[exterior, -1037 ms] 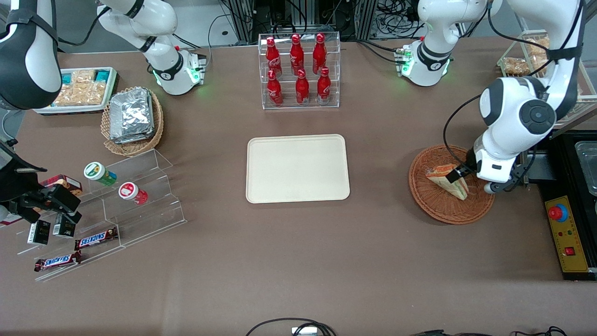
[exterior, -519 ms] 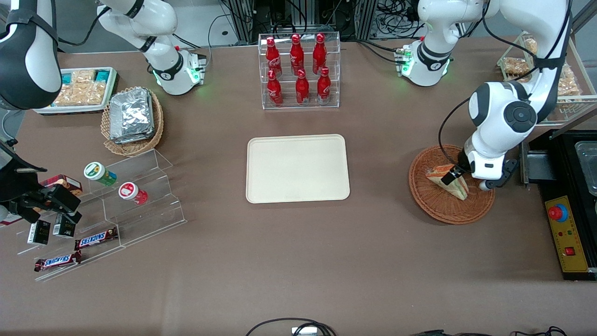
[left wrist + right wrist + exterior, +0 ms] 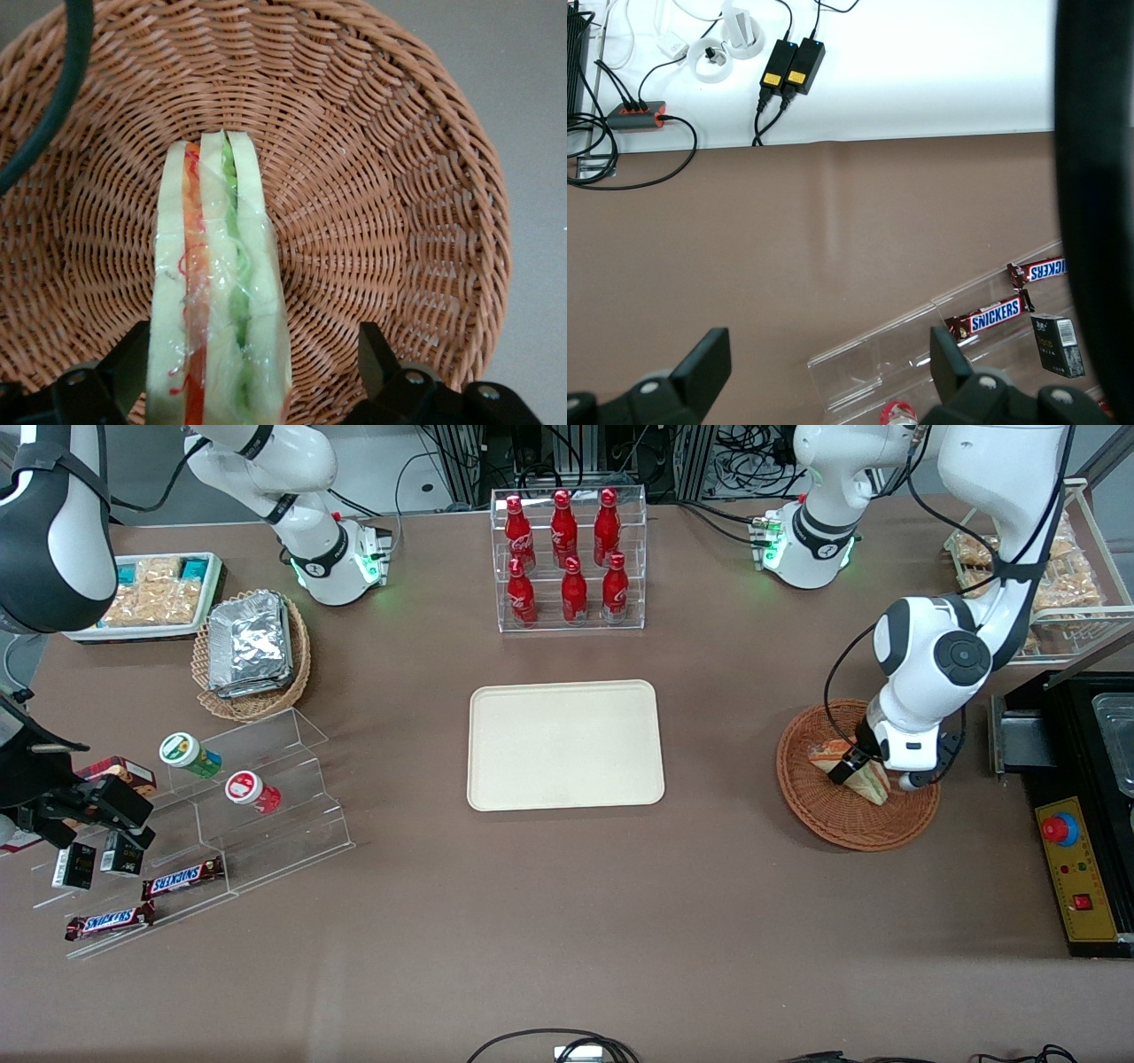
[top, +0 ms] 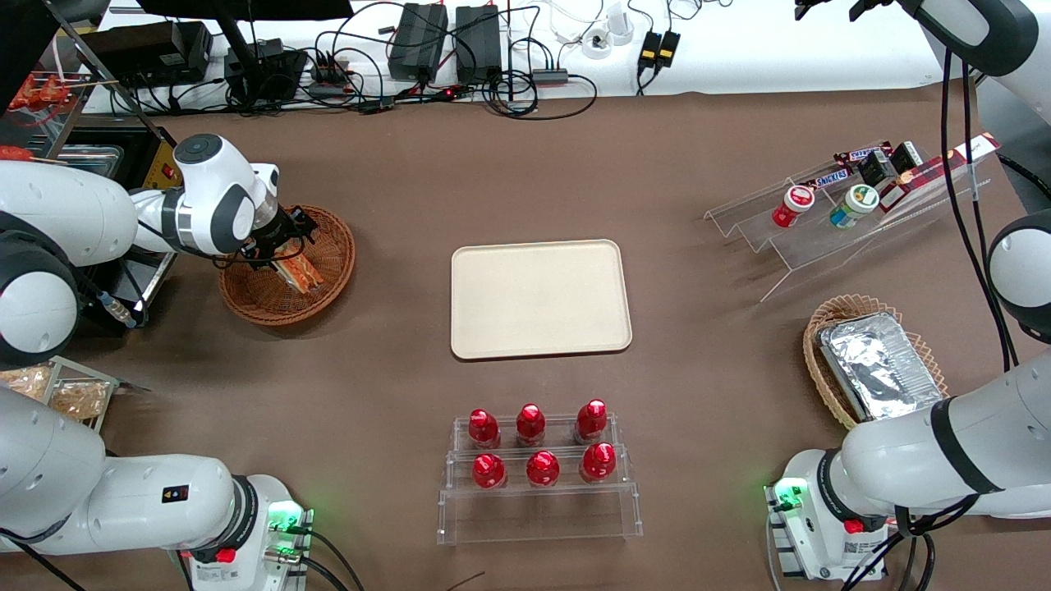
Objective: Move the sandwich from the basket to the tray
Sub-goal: 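Lower the left gripper and close it on the sandwich, then lift the sandwich and carry it over the cream tray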
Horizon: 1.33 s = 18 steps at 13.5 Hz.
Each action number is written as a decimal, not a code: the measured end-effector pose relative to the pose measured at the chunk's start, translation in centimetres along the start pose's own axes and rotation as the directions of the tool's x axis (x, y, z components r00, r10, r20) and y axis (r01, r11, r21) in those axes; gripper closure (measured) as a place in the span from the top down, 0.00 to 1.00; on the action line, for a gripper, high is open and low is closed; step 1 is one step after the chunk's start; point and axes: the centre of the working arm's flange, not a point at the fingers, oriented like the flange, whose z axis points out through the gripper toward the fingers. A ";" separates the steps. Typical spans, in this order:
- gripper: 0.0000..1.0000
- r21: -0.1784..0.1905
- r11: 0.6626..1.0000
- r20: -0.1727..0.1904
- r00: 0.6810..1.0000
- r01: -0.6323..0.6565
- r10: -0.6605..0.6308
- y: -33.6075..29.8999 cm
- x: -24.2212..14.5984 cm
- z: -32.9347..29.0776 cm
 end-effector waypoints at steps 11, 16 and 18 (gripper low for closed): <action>0.32 0.000 1.000 -0.003 1.000 0.003 -0.003 -0.1 0.2 0.0; 0.19 0.067 0.986 -0.024 0.988 -0.150 0.152 1.1 1.5 -7.0; 0.19 0.088 0.973 -0.014 0.976 -0.214 0.216 2.3 2.3 -10.8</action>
